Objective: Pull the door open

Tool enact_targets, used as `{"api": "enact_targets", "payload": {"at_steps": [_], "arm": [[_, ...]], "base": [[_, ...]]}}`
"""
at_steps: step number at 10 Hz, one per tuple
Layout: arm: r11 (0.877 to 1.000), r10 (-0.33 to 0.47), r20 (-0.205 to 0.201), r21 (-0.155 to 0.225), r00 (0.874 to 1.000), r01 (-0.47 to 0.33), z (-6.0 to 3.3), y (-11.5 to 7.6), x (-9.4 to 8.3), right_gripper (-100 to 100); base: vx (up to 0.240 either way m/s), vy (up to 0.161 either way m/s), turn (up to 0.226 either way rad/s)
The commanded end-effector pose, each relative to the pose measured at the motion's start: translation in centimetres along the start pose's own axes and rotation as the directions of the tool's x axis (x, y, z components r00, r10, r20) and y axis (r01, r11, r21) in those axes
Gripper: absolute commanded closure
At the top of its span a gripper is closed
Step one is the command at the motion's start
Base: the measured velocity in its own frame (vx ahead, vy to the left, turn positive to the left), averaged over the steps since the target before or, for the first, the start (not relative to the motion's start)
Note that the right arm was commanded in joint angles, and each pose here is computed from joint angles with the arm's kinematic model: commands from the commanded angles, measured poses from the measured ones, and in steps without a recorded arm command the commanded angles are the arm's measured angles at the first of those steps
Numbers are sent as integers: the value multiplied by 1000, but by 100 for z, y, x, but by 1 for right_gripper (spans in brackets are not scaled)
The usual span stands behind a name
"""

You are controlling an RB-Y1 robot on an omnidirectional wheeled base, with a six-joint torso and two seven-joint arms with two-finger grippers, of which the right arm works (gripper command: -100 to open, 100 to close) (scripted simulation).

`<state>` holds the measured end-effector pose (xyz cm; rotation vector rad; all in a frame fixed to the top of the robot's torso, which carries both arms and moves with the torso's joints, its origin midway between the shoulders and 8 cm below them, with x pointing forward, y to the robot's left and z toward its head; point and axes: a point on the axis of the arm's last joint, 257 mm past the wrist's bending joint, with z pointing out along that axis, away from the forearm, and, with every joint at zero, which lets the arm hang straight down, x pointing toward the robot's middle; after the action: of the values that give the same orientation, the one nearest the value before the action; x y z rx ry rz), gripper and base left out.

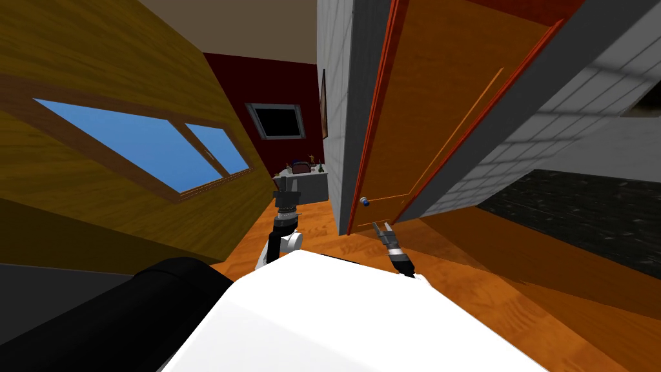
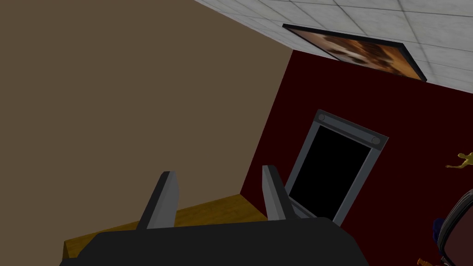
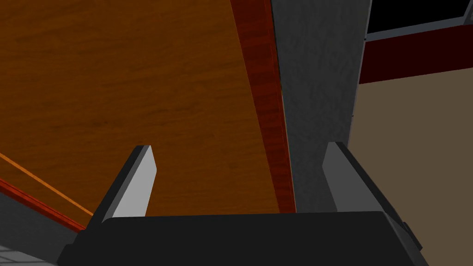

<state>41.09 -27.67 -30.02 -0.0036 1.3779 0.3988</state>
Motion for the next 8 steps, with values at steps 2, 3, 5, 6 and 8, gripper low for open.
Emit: {"api": "enact_targets", "payload": {"at_steps": [2, 3, 5, 6, 8], "arm": [[998, -56, -47, -3, 997, 56, -77, -60, 198, -100], [998, -69, -59, -4, 996, 69, -99, -73, 245, -100], [996, -94, -81, -7, 992, 94, -145, -98, 337, -100], [993, -119, -104, -12, 987, 119, -194, -121, 427, -100], [989, -149, -131, -19, 980, 148, -255, -148, 533, -100]], "base": [[97, -50, 59], [136, -65, 67], [92, -54, 35], [106, -47, 61], [110, -57, 55]]}}
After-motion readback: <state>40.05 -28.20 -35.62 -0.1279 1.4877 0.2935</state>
